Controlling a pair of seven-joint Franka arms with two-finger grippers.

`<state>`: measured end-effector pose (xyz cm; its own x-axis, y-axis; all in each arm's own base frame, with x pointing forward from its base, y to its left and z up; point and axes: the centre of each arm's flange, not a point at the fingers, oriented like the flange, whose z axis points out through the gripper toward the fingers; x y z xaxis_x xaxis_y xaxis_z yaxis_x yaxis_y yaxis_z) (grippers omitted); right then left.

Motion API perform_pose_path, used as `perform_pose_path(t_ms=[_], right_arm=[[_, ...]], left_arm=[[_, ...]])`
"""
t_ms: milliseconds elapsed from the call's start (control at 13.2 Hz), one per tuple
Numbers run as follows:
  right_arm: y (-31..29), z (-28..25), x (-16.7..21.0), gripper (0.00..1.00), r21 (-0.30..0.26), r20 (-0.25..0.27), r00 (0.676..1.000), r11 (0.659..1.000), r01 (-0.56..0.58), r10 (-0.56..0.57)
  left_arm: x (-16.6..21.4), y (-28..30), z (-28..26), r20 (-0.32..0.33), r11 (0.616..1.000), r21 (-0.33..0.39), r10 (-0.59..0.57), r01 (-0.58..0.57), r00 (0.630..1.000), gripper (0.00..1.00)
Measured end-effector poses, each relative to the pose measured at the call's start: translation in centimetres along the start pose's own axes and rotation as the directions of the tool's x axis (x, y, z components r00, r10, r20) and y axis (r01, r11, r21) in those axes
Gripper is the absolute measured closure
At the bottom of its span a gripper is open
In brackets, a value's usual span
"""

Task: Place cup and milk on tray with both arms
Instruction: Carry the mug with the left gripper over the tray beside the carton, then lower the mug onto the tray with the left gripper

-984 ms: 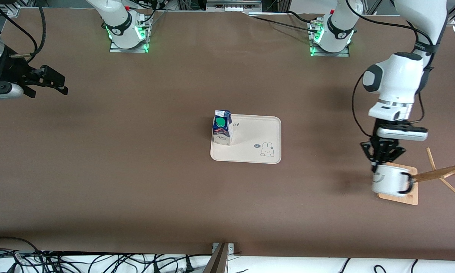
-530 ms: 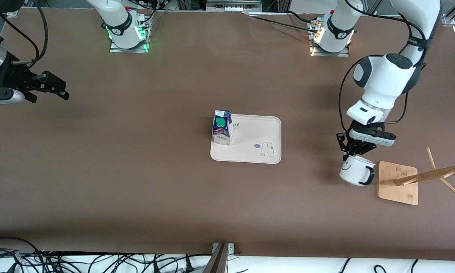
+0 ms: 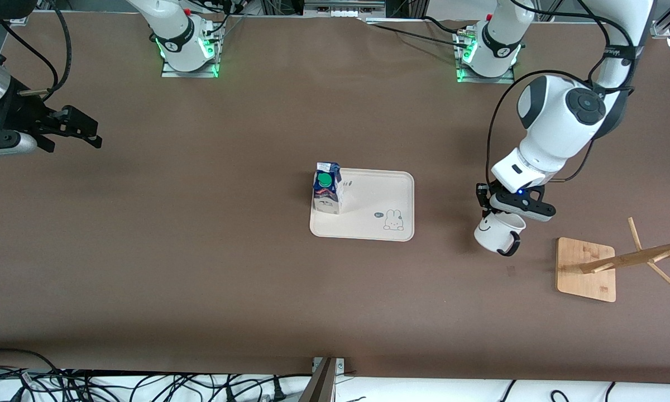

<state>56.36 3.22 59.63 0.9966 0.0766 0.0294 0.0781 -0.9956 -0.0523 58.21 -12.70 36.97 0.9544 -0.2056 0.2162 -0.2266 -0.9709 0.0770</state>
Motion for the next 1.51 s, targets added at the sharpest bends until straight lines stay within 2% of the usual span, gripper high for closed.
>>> perform_pose_path(t_ms=[303,606,833,1211,1363,1514], right_arm=[[0.0,0.0,0.0,0.00,0.000,0.001,1.000,1.000,0.000,0.000],[0.0,0.1,0.0,0.00,0.000,0.002,1.000,1.000,0.000,0.000],[0.0,0.1,0.0,0.00,0.000,0.002,1.000,1.000,0.000,0.000],[0.0,0.1,0.0,0.00,0.000,0.003,1.000,1.000,0.000,0.000],[0.0,0.1,0.0,0.00,0.000,0.003,1.000,1.000,0.000,0.000],[0.0,0.1,0.0,0.00,0.000,0.003,1.000,1.000,0.000,0.000]], left_arm=[[1.4,2.2,-1.9,0.108,1.000,-0.016,0.015,-0.013,0.994,0.92],[2.2,8.3,0.0,0.233,0.988,-0.010,0.155,-0.157,0.960,0.92],[2.1,11.9,2.6,0.280,0.976,-0.028,0.216,-0.217,0.935,0.92],[0.0,13.7,9.9,0.400,0.986,-0.100,0.164,-0.135,0.902,0.92],[-0.8,15.7,11.4,0.420,0.980,-0.113,0.194,-0.161,0.887,0.92],[-0.3,18.0,11.0,0.400,0.972,-0.117,0.234,-0.204,0.886,0.92]])
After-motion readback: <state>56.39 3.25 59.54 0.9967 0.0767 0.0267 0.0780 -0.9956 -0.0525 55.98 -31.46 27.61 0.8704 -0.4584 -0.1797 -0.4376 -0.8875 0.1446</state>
